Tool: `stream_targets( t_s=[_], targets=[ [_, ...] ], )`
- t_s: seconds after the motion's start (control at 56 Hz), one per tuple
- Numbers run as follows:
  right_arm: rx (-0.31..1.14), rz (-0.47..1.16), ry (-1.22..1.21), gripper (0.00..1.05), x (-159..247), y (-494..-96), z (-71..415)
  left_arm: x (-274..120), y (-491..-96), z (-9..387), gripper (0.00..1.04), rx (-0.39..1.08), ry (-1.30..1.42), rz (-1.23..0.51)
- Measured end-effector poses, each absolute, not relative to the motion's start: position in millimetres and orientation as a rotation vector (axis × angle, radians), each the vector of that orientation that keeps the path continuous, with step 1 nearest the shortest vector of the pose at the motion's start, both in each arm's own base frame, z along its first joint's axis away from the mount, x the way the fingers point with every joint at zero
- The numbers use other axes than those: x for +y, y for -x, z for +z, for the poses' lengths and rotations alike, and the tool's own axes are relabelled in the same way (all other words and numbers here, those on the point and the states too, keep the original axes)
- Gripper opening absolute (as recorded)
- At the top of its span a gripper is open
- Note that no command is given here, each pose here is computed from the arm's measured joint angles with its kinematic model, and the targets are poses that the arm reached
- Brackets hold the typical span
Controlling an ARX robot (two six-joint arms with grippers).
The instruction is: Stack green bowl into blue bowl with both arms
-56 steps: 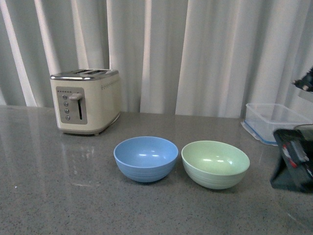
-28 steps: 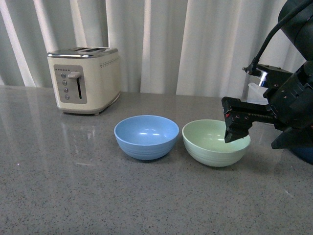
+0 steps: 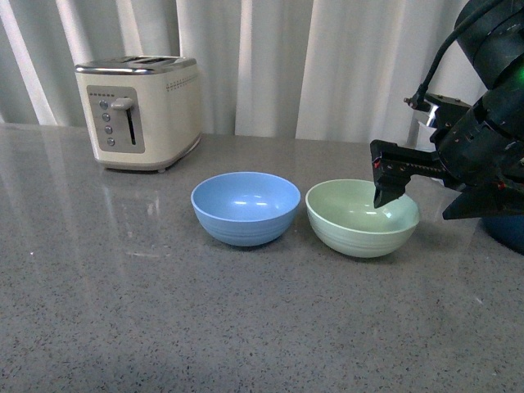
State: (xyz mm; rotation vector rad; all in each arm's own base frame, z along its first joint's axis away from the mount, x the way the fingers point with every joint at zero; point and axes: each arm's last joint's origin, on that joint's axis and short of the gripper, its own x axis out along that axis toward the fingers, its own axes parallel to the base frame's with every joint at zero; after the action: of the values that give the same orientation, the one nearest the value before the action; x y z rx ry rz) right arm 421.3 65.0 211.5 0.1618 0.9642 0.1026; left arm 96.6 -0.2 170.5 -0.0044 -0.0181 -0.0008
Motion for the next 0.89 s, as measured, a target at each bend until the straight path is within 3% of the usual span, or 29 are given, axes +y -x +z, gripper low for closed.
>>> stream_targets(
  t_s=[0.321,0.446,0.643,0.714,0.893],
  targets=[
    [0.976,0.116,-0.142,0.94,61,-436,194,0,-97,170,0.98,-0.018,0.004,-0.001],
    [0.97,0.128,-0.13,0.7,62,-441,191,0,-97,170,0.98,-0.018,0.004,-0.001],
    [0.978,0.149,-0.142,0.44,63,-444,187,0,-97,170,0.98,-0.018,0.004,-0.001],
    [0.98,0.152,-0.144,0.28,63,-444,187,0,-97,170,0.98,-0.018,0.004,-0.001],
    [0.977,0.151,-0.147,0.03,61,-445,187,0,-97,170,0.98,-0.018,0.004,-0.001]
  ],
)
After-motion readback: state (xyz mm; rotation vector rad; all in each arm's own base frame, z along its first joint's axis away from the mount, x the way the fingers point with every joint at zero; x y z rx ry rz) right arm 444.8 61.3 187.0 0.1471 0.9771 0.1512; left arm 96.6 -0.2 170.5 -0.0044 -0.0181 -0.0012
